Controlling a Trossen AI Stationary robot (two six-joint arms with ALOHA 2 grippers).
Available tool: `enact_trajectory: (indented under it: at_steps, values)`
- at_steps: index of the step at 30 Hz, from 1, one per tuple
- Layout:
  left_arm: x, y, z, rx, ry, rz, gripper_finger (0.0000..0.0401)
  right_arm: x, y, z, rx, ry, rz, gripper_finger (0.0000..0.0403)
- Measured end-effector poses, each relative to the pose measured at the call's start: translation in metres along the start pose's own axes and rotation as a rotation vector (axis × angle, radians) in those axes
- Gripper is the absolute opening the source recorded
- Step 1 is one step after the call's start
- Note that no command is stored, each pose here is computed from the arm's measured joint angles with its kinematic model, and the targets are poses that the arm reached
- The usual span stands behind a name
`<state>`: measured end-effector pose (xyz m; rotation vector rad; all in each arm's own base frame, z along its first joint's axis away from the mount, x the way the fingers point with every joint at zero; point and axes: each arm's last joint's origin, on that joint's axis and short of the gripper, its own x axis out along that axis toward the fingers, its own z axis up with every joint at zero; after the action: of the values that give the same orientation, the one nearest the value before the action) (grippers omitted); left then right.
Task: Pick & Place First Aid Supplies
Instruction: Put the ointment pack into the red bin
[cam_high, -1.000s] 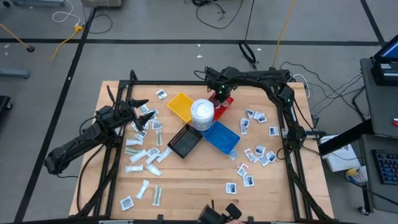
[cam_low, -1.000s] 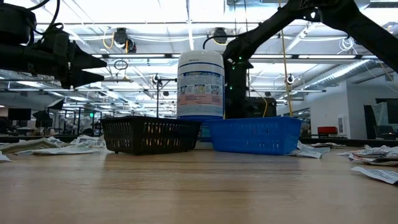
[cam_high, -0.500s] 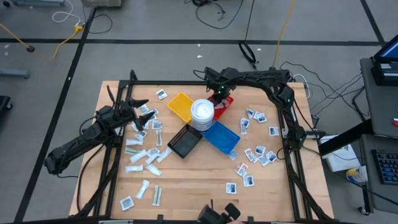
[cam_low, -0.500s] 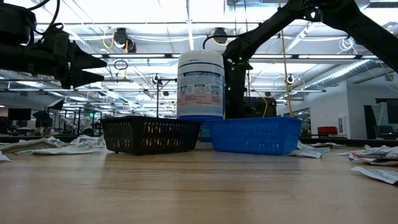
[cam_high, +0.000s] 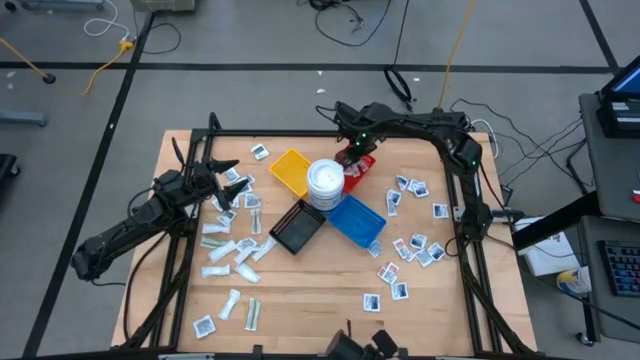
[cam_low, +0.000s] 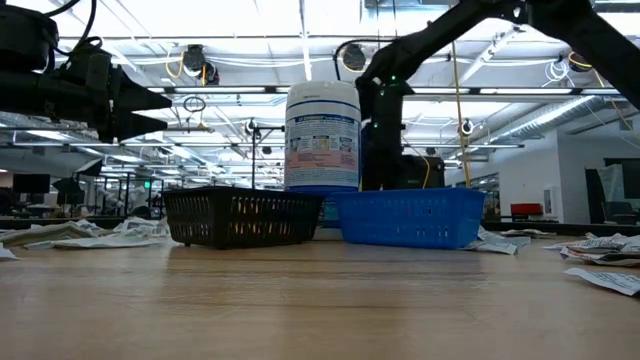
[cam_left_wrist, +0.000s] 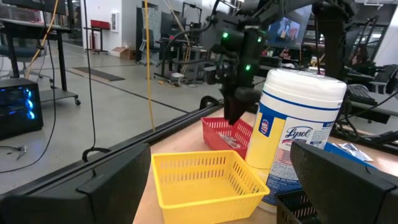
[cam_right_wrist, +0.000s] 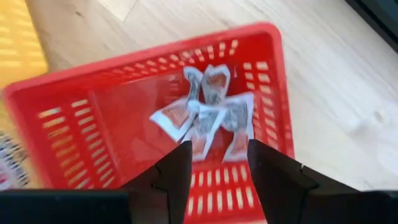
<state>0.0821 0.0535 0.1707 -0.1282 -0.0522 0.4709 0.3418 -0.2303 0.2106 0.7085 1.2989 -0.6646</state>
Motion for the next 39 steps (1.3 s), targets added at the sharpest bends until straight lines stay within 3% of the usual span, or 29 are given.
enact_trajectory:
  at_steps: [10, 21, 28, 39]
  values:
    - [0.000, 0.000, 0.000, 0.000, 0.000, 0.000, 0.0392, -0.026, -0.004, -0.018, 0.203, 0.075, -0.036, 0.0144]
    - [0.000, 0.000, 0.000, 0.000, 0.000, 0.000, 0.0392, -0.032, -0.013, -0.031, 0.409, 0.115, -0.244, 0.0144]
    - [0.000, 0.000, 0.000, 0.000, 0.000, 0.000, 0.0392, -0.042, 0.009, -0.047, 0.386, 0.047, -0.201, 0.0144]
    - [0.000, 0.000, 0.000, 0.000, 0.001, 0.000, 0.0392, -0.048, 0.034, -0.121, 0.374, 0.051, -0.202, 0.0144]
